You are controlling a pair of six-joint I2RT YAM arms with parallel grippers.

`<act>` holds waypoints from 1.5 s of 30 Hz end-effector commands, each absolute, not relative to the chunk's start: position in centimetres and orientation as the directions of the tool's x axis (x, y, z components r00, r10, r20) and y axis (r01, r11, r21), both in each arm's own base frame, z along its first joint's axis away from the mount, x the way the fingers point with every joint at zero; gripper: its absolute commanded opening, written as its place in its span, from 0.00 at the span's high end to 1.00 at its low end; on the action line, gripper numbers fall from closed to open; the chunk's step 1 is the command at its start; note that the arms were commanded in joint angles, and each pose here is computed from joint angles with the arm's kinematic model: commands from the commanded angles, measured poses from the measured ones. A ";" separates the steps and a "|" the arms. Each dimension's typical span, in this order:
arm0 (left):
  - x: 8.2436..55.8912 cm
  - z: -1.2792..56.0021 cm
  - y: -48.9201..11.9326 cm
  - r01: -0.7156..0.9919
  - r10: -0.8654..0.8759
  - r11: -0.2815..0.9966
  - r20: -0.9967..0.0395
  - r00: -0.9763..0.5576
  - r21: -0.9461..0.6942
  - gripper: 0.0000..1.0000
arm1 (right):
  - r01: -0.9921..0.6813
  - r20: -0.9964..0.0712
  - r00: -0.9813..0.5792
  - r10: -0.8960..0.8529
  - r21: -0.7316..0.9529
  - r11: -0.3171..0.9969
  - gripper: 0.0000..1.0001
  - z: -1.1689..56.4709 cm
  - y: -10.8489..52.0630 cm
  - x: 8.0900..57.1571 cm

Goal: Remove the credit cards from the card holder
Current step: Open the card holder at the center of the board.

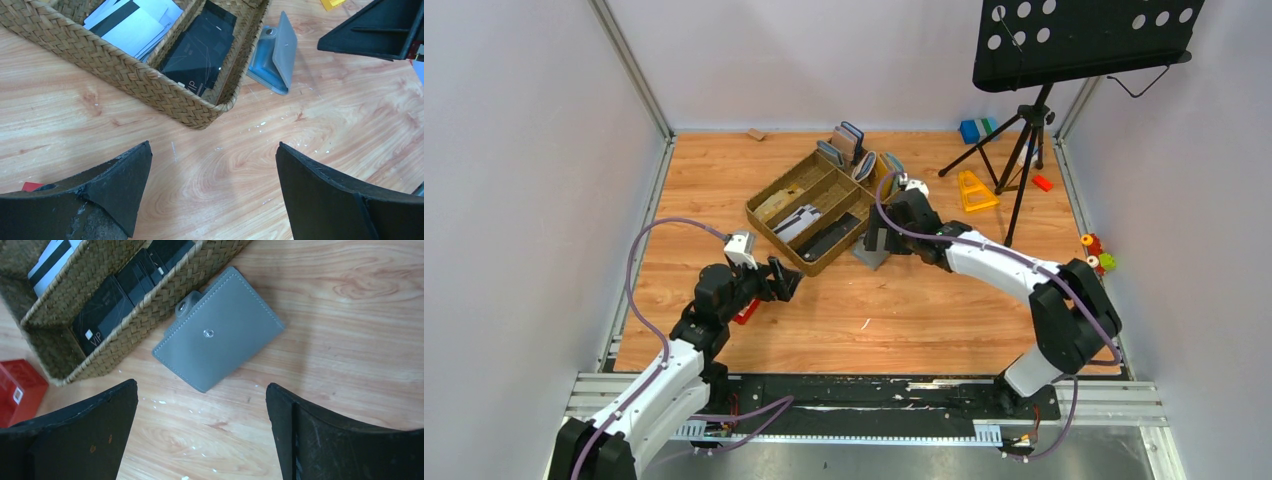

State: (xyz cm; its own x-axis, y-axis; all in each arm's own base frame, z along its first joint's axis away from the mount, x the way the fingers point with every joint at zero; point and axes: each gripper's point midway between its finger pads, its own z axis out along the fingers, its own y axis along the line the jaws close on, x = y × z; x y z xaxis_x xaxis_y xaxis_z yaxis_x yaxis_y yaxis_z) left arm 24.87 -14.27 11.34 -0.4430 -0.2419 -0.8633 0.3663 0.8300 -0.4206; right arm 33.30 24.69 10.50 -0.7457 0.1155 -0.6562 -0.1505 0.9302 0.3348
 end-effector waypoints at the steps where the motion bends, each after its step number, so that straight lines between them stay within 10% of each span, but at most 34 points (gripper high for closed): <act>1: 25.8 13.6 -14.1 0.367 -0.264 0.835 -0.883 -0.387 -0.410 0.00 | 0.051 -0.636 -0.720 0.279 0.352 0.935 0.00 10.9 25.2 35.3; 20: 25.7 13.5 -14.0 0.356 -0.264 0.839 -0.879 -0.397 -0.412 0.00 | 0.106 -0.566 -0.801 0.197 0.189 0.976 0.02 5.7 25.9 34.8; 45: 25.7 13.4 -14.9 0.407 -0.248 0.814 -0.882 -0.400 -0.414 0.00 | -0.068 -0.595 -0.775 0.214 0.414 0.908 0.42 8.7 17.6 29.4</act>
